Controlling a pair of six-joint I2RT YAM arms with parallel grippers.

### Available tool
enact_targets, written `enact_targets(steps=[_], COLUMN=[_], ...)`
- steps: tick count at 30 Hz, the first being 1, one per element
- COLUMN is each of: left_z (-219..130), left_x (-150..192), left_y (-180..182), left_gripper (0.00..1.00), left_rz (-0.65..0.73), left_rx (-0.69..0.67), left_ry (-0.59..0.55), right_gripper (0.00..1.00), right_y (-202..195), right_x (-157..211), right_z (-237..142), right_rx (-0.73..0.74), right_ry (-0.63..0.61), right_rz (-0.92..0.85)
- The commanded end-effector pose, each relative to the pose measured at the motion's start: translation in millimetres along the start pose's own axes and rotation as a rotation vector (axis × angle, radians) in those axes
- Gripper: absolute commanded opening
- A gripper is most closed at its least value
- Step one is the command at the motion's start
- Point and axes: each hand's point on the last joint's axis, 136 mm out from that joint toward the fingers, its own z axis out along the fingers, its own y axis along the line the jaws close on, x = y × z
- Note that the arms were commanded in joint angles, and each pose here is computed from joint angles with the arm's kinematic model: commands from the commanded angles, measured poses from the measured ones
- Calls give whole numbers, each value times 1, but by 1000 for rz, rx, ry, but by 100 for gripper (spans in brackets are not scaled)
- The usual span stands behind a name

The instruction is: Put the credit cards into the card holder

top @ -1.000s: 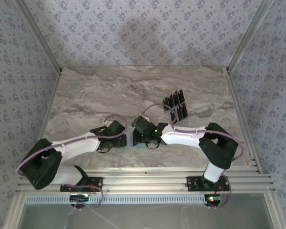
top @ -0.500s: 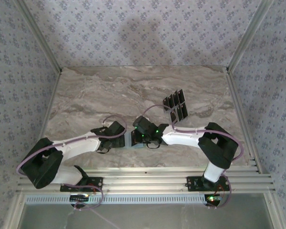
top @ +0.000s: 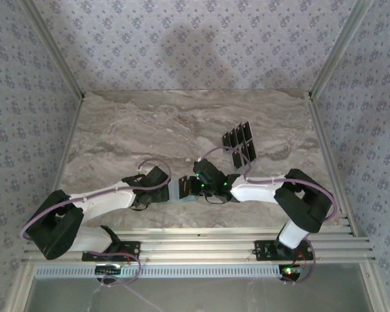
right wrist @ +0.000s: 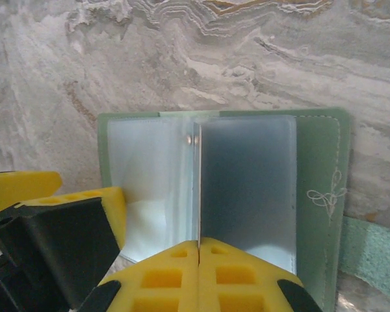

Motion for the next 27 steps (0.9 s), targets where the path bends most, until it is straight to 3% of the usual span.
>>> enact_targets(steps=[1,27], left_z=[1,3], left_x=[13,13], left_y=[17,18], left_gripper=[98,97], left_rz=[16,23], left_rx=[-60,-72], left_ry=[28,33], right_gripper=[0,0], right_y=[15,-9], right_x=[-8,8], right_z=[-5,16], right_rx=[-83,-122], right_ry=[-31,5], right_rz=[10,96])
